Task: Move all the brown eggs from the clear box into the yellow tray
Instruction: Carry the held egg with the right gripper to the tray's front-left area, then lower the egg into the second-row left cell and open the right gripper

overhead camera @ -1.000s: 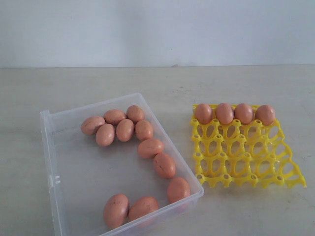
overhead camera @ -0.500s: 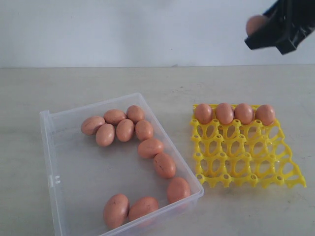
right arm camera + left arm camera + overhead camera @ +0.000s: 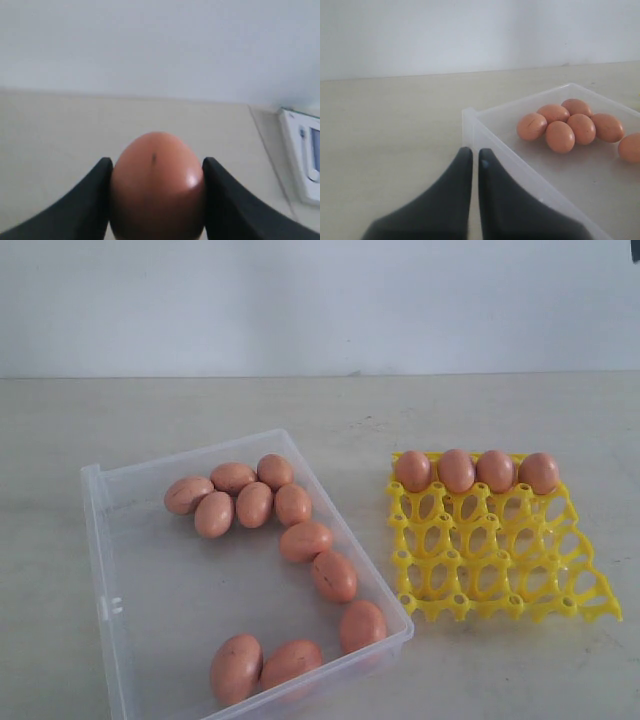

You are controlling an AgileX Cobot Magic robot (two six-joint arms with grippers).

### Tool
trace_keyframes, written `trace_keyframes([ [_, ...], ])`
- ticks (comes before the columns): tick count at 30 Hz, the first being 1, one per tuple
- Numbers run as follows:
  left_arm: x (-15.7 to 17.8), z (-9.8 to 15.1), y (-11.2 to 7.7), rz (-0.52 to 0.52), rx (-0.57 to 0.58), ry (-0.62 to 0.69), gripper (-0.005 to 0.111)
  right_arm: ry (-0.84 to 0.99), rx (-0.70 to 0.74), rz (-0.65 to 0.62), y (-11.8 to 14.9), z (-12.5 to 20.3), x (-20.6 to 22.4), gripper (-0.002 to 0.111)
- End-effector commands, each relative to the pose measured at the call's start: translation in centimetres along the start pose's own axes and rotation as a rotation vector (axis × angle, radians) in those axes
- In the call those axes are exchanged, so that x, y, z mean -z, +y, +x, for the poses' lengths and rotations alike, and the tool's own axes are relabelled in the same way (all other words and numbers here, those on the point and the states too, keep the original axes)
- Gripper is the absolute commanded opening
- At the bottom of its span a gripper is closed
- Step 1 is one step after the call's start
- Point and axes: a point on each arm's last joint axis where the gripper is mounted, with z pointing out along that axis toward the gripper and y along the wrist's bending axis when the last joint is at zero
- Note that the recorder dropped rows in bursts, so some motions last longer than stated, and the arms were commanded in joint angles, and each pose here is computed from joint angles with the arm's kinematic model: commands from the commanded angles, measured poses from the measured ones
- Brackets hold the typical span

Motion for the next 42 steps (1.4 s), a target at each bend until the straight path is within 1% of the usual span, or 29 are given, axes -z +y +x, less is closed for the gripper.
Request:
trace_keyframes([
  [1,0.0,0.1,0.0,0.003,-0.003,-0.005,0.004,-0.304,-0.201,-0.151,1.9,-3.3,1.7,0.0],
  [2,0.0,0.1,0.0,0.003,-0.003,-0.005,0.004,-0.365,-0.218,-0.182,2.6,-3.9,2.0,0.0],
  [4,0.0,0.1,0.0,0.003,-0.003,-0.005,0.004,-0.476,-0.196,-0.227,4.2,-4.9,2.7,0.0],
  [7,0.0,0.1,0.0,0.003,-0.003,-0.005,0.004,-0.593,-0.102,-0.307,7.6,-5.8,4.2,0.0],
  [9,0.0,0.1,0.0,0.003,-0.003,-0.005,0.004,-0.681,-0.05,-0.376,10.3,-5.7,5.1,0.0],
  [10,0.0,0.1,0.0,0.003,-0.003,-0.005,0.004,-0.726,-0.024,-0.405,11.4,-5.5,5.4,0.0],
  [12,0.0,0.1,0.0,0.003,-0.003,-0.005,0.004,-0.8,-0.028,-0.491,13.8,-4.0,5.8,0.0],
  [14,0.0,0.1,0.0,0.003,-0.003,-0.005,0.004,-0.841,-0.043,-0.56,15.5,-1.7,5.9,0.0],
  [16,0.0,0.1,0.0,0.003,-0.003,-0.005,0.004,-0.856,-0.063,-0.618,16.6,1.0,5.8,0.0],
  [17,0.0,0.1,0.0,0.003,-0.003,-0.005,0.004,-0.85,-0.072,-0.636,16.8,2.1,5.6,0.0],
  [19,0.0,0.1,0.0,0.003,-0.003,-0.005,0.004,-0.777,-0.091,-0.685,17.4,4.9,4.6,0.0],
  [20,0.0,0.1,0.0,0.003,-0.003,-0.005,0.004,-0.733,-0.061,-0.706,17.7,6.1,4.1,0.0],
  [23,0.0,0.1,0.0,0.003,-0.003,-0.005,0.004,-0.536,0.119,-0.795,19.6,10.0,1.8,0.0],
  [25,0.0,0.1,0.0,0.003,-0.003,-0.005,0.004,-0.416,0.235,-0.902,21.0,12.3,0.8,0.0],
  [27,0.0,0.1,0.0,0.003,-0.003,-0.005,0.004,-0.315,0.264,-0.989,21.9,13.8,0.2,0.0],
  [30,0.0,0.1,0.0,0.003,-0.003,-0.005,0.004,-0.219,0.25,-1.048,22.4,14.9,-0.1,0.0],
  [32,0.0,0.1,0.0,0.003,-0.003,-0.005,0.004,-0.205,0.237,-1.053,22.4,15.1,0.0,0.0],
  [35,0.0,0.1,0.0,0.003,-0.003,-0.005,0.004,-0.178,0.169,-1.046,22.1,14.8,-0.1,0.0],
  [38,0.0,0.1,0.0,0.003,-0.003,-0.005,0.004,-0.15,0.07,-1.025,20.9,14.5,-0.8,0.0],
  [40,0.0,0.1,0.0,0.003,-0.003,-0.005,0.004,-0.165,-0.027,-1.031,19.7,14.0,-1.3,0.0],
  [42,0.0,0.1,0.0,0.003,-0.003,-0.005,0.004,-0.23,-0.175,-1.04,17.9,13.2,-1.7,0.0],
])
